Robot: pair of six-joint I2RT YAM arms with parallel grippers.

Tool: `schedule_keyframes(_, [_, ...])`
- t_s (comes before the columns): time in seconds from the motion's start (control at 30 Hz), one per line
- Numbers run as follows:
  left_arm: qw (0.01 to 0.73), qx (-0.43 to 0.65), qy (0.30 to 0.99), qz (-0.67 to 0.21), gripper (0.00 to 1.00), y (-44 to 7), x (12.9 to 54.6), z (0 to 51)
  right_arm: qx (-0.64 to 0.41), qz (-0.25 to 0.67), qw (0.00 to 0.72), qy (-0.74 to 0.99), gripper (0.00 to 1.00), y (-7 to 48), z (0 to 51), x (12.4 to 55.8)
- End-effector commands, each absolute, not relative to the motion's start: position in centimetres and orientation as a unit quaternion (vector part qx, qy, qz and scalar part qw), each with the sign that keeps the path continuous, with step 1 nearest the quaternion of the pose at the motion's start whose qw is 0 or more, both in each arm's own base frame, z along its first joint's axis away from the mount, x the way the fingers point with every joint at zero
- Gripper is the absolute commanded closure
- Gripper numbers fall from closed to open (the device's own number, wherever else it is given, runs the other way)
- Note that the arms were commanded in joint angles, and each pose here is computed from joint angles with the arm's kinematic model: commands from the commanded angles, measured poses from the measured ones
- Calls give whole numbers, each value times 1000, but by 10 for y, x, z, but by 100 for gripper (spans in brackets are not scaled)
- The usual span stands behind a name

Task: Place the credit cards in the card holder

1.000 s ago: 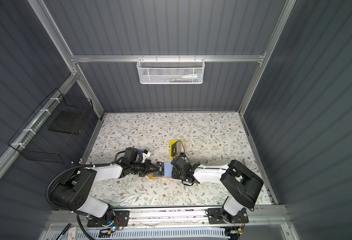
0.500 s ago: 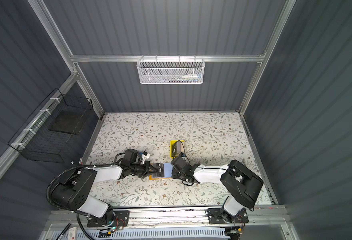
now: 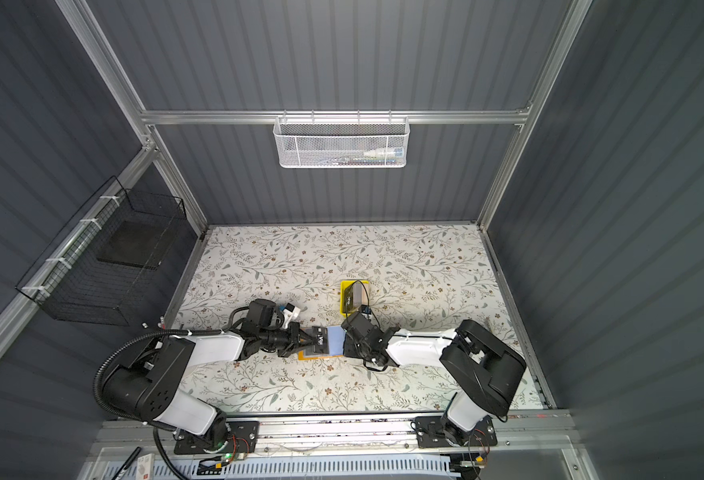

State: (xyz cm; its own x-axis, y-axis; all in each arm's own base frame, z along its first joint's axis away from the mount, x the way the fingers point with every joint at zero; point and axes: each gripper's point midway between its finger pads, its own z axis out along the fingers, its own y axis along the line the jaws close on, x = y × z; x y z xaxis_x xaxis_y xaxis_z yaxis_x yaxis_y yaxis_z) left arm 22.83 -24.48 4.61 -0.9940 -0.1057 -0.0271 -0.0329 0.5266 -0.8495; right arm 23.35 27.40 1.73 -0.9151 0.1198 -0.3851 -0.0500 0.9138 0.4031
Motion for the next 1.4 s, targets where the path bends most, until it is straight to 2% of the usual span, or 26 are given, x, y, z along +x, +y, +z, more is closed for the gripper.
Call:
schedule_keyframes(0.0, [22,-34,873,-485,100,-243,219,42,13,160,175,971,88,257,-6,221])
schedule_keyframes(0.53, [39,-61,899,-431,100,-226,221,31,15,157,176,972,88,255,-7,220])
schedule_keyframes(1.37, [39,-71,886,-456,100,-229,215,39,12,157,174,972,88,257,-8,220])
